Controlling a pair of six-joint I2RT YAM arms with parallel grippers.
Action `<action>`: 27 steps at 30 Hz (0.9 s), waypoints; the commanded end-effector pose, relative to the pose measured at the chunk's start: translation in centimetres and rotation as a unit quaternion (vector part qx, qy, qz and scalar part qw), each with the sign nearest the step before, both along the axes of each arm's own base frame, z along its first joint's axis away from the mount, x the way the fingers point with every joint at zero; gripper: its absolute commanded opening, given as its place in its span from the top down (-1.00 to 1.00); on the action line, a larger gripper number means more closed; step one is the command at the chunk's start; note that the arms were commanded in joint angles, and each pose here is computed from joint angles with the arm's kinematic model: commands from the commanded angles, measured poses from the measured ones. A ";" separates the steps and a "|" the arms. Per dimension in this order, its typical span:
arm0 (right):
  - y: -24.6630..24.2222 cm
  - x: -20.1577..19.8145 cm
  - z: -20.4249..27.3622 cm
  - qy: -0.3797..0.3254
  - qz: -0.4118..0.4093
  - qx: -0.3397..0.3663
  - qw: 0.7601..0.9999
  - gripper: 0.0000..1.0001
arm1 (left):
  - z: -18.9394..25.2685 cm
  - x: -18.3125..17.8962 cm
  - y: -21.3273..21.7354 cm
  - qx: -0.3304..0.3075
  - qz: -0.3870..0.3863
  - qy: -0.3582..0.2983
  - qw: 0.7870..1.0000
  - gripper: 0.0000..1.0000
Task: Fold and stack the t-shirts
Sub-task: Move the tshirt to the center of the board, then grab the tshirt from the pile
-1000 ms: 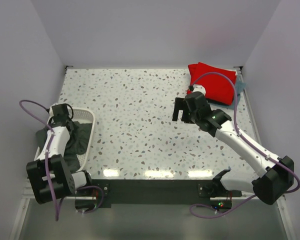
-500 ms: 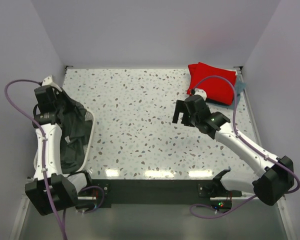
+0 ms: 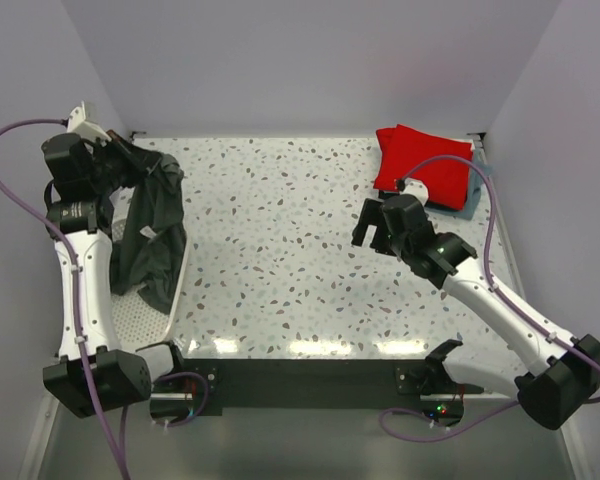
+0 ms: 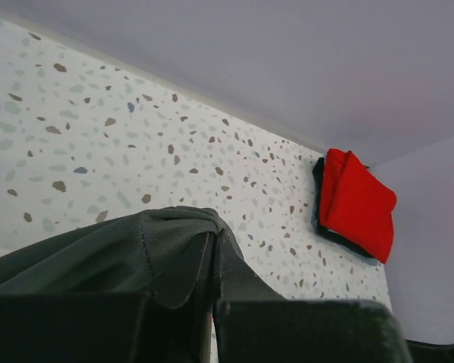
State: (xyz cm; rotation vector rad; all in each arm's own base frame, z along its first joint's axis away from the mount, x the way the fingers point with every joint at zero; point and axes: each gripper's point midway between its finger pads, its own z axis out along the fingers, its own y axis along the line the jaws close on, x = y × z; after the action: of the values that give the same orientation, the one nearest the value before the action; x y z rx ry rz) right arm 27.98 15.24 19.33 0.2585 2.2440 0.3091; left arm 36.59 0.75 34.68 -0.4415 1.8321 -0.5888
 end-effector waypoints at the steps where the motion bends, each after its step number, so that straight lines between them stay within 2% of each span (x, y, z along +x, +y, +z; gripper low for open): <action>1: -1.0 0.0 0.6 -0.012 -0.026 -0.001 1.000 -0.97 | 7.4 -0.2 -3.5 -0.023 -0.069 -0.090 0.993 1.00; 5: -0.8 0.3 0.5 -0.010 -0.024 -0.002 1.000 -0.97 | 13.2 -1.3 -6.0 -0.019 -0.109 -0.163 0.980 1.00; 8: -0.6 0.5 0.3 -0.009 -0.021 -0.004 1.000 -0.97 | 17.8 -2.8 -8.5 -0.023 -0.156 -0.224 0.962 1.00; 9: -0.5 0.5 0.2 -0.007 -0.020 -0.004 1.000 -0.97 | 19.6 -3.5 -9.4 -0.033 -0.175 -0.245 0.953 1.00; 10: -0.5 0.5 0.2 -0.007 -0.020 -0.003 1.000 -0.97 | 21.5 -4.6 -11.2 -0.035 -0.216 -0.279 0.935 1.00; 12: -0.4 0.7 0.1 -0.008 -0.019 -0.003 1.000 -0.97 | 23.6 -5.7 -13.1 -0.058 -0.255 -0.303 0.917 1.00; 13: -0.3 0.7 0.1 -0.008 -0.018 -0.004 1.000 -0.97 | 25.1 -6.5 -14.6 -0.059 -0.284 -0.333 0.897 1.00; 18: -0.4 0.9 0.2 -0.011 -0.016 -0.010 1.000 -0.97 | 29.3 -8.9 -18.6 -0.082 -0.344 -0.377 0.856 1.00; 20: -0.7 0.9 0.2 -0.011 -0.018 -0.016 1.000 -0.97 | 29.7 -9.2 -20.4 -0.095 -0.369 -0.385 0.841 1.00; 21: -0.8 0.8 0.2 -0.012 -0.019 -0.017 1.000 -0.97 | 29.4 -8.8 -21.0 -0.099 -0.374 -0.380 0.840 1.00; 24: -1.4 0.3 0.2 -0.013 -0.026 -0.022 0.999 -0.97 | 26.0 -6.5 -23.2 -0.113 -0.378 -0.334 0.856 1.00; 27: -2.1 -0.3 0.1 -0.015 -0.034 -0.023 0.999 -0.97 | 20.0 -2.9 -25.0 -0.111 -0.370 -0.270 0.882 1.00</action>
State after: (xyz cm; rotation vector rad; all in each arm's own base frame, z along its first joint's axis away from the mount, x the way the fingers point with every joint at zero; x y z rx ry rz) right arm 28.12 14.75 18.74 0.2628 2.2496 0.2653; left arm 30.44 -22.81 58.89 0.3466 1.2598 -1.3239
